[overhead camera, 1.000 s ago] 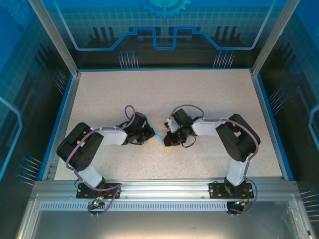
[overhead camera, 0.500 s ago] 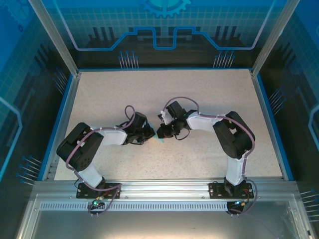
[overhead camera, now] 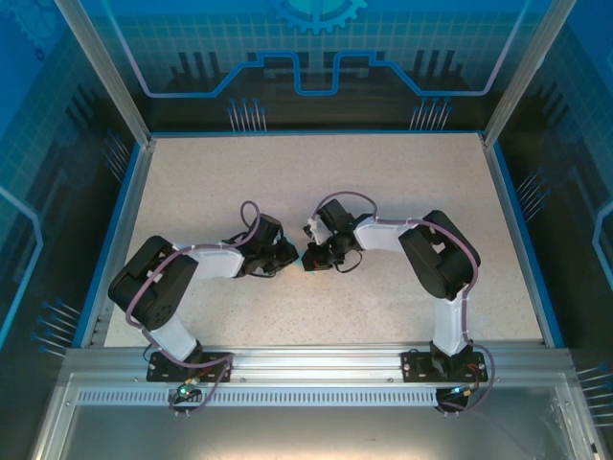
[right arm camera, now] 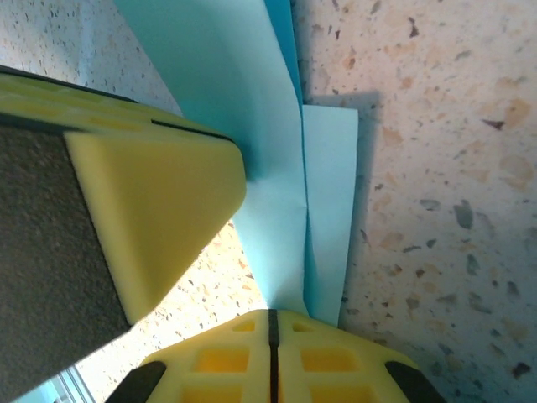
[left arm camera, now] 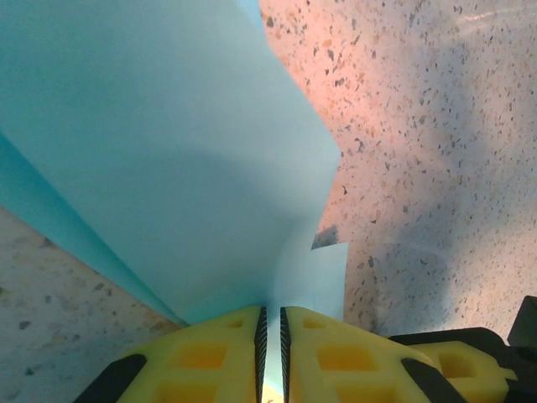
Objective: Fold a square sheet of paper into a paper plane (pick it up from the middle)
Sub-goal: Fold the wing for the fifth time at the center of the table.
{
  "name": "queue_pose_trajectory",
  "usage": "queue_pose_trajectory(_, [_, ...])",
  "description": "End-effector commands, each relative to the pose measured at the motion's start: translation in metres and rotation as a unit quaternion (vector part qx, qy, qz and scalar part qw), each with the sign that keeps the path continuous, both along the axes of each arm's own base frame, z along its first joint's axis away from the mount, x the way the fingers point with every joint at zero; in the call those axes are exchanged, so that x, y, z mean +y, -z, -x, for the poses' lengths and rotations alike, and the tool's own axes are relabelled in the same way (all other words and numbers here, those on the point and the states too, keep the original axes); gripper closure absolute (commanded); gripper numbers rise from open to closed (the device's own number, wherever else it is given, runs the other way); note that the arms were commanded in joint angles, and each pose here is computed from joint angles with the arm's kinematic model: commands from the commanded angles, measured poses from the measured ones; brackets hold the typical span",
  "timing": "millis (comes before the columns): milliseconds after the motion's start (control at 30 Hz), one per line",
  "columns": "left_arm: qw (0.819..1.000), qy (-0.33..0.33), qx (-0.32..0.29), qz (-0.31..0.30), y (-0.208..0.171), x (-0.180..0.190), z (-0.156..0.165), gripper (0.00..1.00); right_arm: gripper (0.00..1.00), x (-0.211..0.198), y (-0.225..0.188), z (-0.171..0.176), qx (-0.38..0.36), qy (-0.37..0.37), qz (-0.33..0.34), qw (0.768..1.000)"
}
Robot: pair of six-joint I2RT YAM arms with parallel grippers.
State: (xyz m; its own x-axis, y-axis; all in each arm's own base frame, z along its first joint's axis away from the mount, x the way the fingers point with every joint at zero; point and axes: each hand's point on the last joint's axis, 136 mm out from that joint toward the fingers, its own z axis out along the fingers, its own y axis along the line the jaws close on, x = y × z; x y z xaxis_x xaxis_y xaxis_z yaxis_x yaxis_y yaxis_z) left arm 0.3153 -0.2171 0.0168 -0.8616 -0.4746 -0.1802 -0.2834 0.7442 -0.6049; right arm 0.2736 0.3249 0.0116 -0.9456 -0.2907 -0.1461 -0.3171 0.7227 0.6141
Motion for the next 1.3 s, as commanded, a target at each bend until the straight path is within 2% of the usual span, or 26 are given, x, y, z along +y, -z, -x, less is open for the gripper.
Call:
queue_pose_trajectory(0, [1.000, 0.005, -0.010, -0.017, -0.006, 0.013, -0.008, 0.86, 0.94, -0.031, 0.037, 0.018, 0.039, 0.008, 0.075, 0.996])
queue_pose_trajectory(700, [0.999, -0.019, 0.000, -0.046, 0.010, 0.077, -0.053, 0.86, 0.94, -0.038, 0.043, 0.023, 0.047, 0.006, 0.092, 0.995])
queue_pose_trajectory(1267, [0.992, -0.104, 0.003, -0.068, 0.003, 0.136, -0.062, 0.85, 0.94, -0.041, 0.042, 0.019, 0.047, 0.015, 0.091, 0.995])
